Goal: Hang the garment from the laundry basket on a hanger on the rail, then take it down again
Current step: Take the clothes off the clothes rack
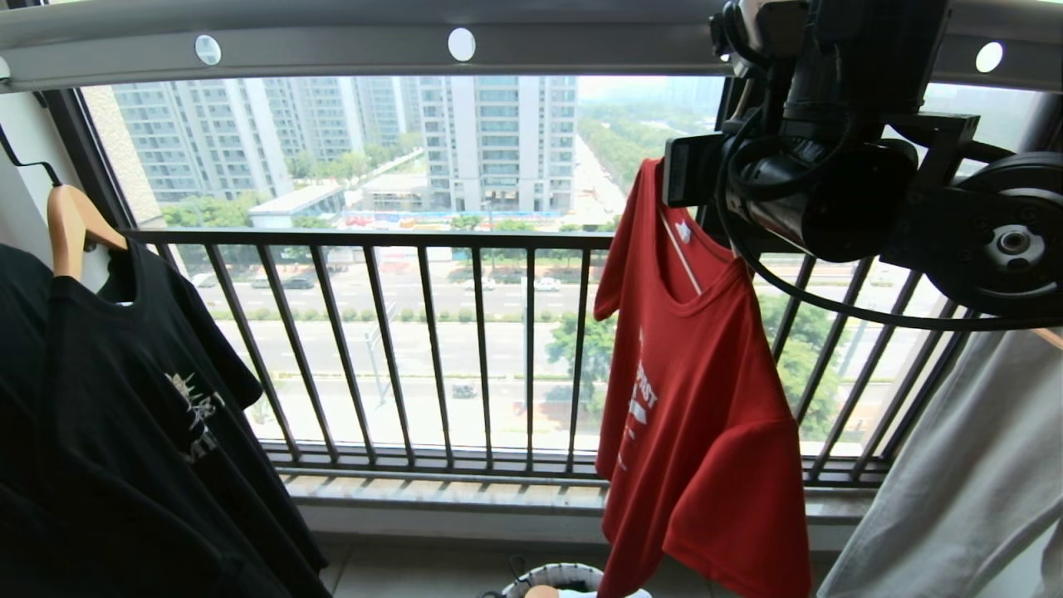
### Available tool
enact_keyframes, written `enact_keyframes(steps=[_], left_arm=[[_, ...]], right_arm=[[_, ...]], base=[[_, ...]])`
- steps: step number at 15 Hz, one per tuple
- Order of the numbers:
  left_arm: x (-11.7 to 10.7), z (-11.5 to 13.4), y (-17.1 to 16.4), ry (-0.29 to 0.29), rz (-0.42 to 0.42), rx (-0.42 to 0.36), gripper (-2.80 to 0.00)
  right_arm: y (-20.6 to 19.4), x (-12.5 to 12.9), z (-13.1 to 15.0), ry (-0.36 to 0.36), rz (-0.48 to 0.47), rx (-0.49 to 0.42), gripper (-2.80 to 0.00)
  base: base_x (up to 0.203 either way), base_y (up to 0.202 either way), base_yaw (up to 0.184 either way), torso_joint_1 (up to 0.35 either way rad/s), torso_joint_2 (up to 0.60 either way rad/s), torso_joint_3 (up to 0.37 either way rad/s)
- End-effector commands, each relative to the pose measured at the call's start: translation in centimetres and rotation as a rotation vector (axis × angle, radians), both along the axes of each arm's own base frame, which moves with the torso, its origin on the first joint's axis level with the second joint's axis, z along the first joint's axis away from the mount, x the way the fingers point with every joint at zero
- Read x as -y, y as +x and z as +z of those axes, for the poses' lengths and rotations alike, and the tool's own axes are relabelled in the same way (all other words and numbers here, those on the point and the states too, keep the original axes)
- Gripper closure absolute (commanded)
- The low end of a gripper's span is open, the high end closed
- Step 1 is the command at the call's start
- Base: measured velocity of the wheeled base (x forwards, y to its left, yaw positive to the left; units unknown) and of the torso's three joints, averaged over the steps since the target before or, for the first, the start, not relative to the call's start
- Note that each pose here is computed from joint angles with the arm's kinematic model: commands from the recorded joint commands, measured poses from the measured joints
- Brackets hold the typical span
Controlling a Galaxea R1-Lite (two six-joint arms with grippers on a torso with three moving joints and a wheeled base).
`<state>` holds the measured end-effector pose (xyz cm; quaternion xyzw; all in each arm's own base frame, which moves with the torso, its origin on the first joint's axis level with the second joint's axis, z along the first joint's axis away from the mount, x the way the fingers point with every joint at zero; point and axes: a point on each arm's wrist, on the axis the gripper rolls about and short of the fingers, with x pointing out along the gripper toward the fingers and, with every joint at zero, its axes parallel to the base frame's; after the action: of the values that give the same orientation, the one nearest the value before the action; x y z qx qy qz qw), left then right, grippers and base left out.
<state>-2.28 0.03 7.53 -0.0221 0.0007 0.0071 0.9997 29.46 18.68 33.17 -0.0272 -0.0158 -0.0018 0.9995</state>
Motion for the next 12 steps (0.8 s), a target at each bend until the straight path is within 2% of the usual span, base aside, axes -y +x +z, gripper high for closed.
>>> enact_keyframes(steps=[1,12], left_arm=[[0.0,0.0,0.0,0.000,0.001,0.000,0.00],[0.0,0.0,0.0,0.000,0.001,0.000,0.00]], right_arm=[[-1.0,0.7,1.3,0.021,-0.001,0.033,0.00],[-3.6,2.2,3.7,0.062,0.005,0.095,0.00]], base=[[0.000,0.000,0.000,0.000,0.00,0.000],[0.000,0.000,0.000,0.000,0.00,0.000]])
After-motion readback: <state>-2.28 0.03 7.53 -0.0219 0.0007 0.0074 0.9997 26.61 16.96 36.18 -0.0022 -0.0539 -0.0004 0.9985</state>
